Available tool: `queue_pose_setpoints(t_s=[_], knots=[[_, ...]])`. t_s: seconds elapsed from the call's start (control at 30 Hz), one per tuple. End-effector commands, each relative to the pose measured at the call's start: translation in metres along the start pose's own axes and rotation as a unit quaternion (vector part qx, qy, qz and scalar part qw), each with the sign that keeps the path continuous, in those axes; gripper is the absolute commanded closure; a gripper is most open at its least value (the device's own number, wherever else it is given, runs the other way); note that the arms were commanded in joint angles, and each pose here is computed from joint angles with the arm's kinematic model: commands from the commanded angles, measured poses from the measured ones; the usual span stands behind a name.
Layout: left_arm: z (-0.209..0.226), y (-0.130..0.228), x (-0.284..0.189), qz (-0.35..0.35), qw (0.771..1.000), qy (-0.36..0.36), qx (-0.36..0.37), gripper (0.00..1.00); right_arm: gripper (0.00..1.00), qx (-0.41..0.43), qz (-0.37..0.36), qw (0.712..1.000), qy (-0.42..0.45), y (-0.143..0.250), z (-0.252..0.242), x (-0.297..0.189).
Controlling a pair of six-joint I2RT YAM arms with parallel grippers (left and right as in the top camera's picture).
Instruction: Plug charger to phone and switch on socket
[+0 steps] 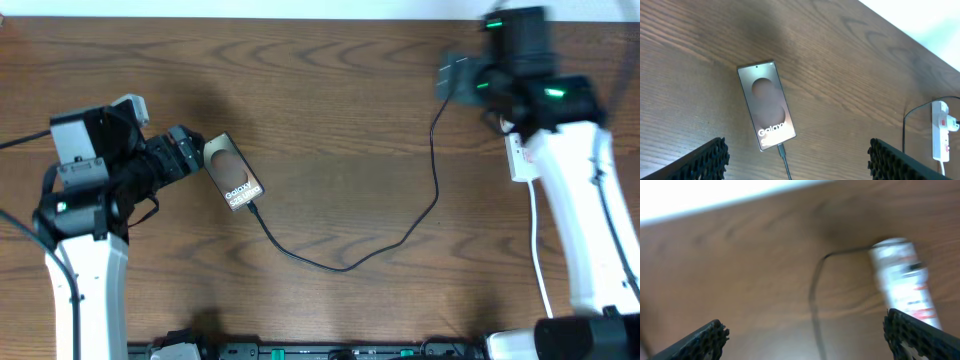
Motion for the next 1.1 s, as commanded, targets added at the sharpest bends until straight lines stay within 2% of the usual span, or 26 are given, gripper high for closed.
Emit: queue_pose_setpoints(t_s=[0.0, 0.2, 0.43, 0.57, 0.77, 0.9, 1.07], knots=[[-0.003, 0.000, -0.010, -0.012, 1.000, 0.004, 0.011, 0.11, 0.01, 0.052, -0.039, 0.998, 0.023, -0.019, -0.059, -0.016], [-0.013, 0.006, -0.008, 0.007, 0.999, 0.036, 0.036, 0.11, 0.01, 0.089, -0.042, 0.993, -0.069, -0.012, -0.128, -0.008], [-0.013, 0.005, -0.008, 0.007, 0.999, 0.036, 0.040, 0.11, 0.01, 0.111, -0.032, 0.980, -0.165, 0.022, -0.188, 0.022], [-0.013, 0.005, -0.008, 0.007, 0.998, 0.036, 0.042, 0.11, 0.01, 0.113, -0.011, 0.971, -0.210, 0.044, -0.196, 0.058], [-0.013, 0.005, -0.008, 0.007, 0.998, 0.036, 0.043, 0.11, 0.01, 0.104, 0.020, 0.968, -0.226, 0.067, -0.197, 0.102], [-0.013, 0.005, -0.008, 0.007, 0.998, 0.036, 0.043, 0.11, 0.01, 0.087, 0.058, 0.976, -0.192, 0.084, -0.200, 0.130], [-0.013, 0.005, -0.008, 0.007, 0.998, 0.036, 0.043, 0.11, 0.01, 0.074, 0.078, 0.974, -0.198, 0.090, -0.183, 0.146]])
Point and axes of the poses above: each gripper's point midway between its finger pads, its own x axis out along the fingers, its own z axis along the line the jaws close on, y = z × x, the point moved 1 cm from there along -x, back along the fingers, and after that the axes turned 10 degrees about -x, right-handed, at the moved point
